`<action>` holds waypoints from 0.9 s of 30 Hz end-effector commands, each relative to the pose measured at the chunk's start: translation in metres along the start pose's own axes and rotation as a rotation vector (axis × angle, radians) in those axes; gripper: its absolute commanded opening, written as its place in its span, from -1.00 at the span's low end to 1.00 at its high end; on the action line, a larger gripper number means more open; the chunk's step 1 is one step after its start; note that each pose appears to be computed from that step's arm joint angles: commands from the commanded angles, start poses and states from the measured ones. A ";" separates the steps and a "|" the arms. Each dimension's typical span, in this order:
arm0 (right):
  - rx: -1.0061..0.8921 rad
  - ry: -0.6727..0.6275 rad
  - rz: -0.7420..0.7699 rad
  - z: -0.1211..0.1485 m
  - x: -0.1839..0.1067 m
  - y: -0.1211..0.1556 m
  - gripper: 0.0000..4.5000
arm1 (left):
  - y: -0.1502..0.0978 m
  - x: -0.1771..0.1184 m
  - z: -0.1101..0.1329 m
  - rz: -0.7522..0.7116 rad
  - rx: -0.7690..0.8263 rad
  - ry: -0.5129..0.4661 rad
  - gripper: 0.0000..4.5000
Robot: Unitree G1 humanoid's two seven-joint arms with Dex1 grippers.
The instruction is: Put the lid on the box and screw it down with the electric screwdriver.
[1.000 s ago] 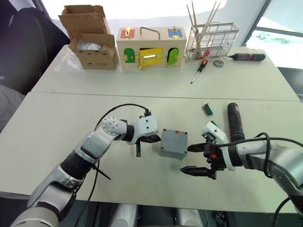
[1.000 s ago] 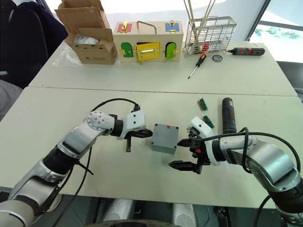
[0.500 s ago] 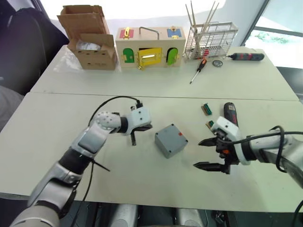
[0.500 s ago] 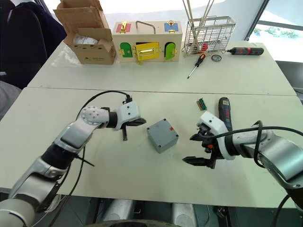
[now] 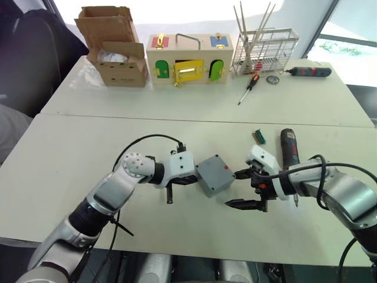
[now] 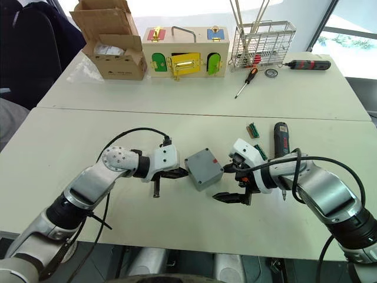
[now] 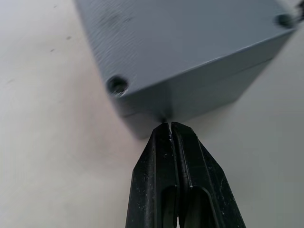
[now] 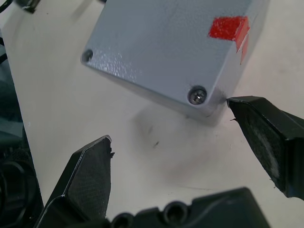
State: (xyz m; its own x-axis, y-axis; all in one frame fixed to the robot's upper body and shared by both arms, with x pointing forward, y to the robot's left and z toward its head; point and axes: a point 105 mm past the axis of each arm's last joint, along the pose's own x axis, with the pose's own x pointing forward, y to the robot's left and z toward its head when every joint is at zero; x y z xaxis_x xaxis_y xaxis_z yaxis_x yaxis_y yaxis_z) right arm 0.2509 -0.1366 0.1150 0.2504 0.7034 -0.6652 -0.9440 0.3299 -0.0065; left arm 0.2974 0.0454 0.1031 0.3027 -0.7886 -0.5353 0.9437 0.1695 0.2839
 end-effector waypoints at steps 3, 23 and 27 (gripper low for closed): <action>-0.022 -0.042 0.015 0.011 0.002 0.012 0.99 | 0.009 0.004 0.013 0.061 0.057 -0.045 -1.00; 0.058 -0.058 -0.177 0.009 -0.043 -0.019 0.99 | 0.019 -0.017 0.007 0.075 0.062 -0.021 -1.00; 0.144 -0.210 -0.269 0.023 -0.076 -0.040 0.99 | 0.024 -0.037 0.012 0.069 0.022 -0.045 -1.00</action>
State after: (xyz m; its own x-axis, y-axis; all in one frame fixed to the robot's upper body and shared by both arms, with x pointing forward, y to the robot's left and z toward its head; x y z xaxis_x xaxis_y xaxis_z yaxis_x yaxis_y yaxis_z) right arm 0.2719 -0.1861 0.1646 0.5024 0.6618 -0.5564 -0.8141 0.5788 -0.0467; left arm 0.3095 0.0731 0.1210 0.3658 -0.7715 -0.5206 0.9209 0.2192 0.3222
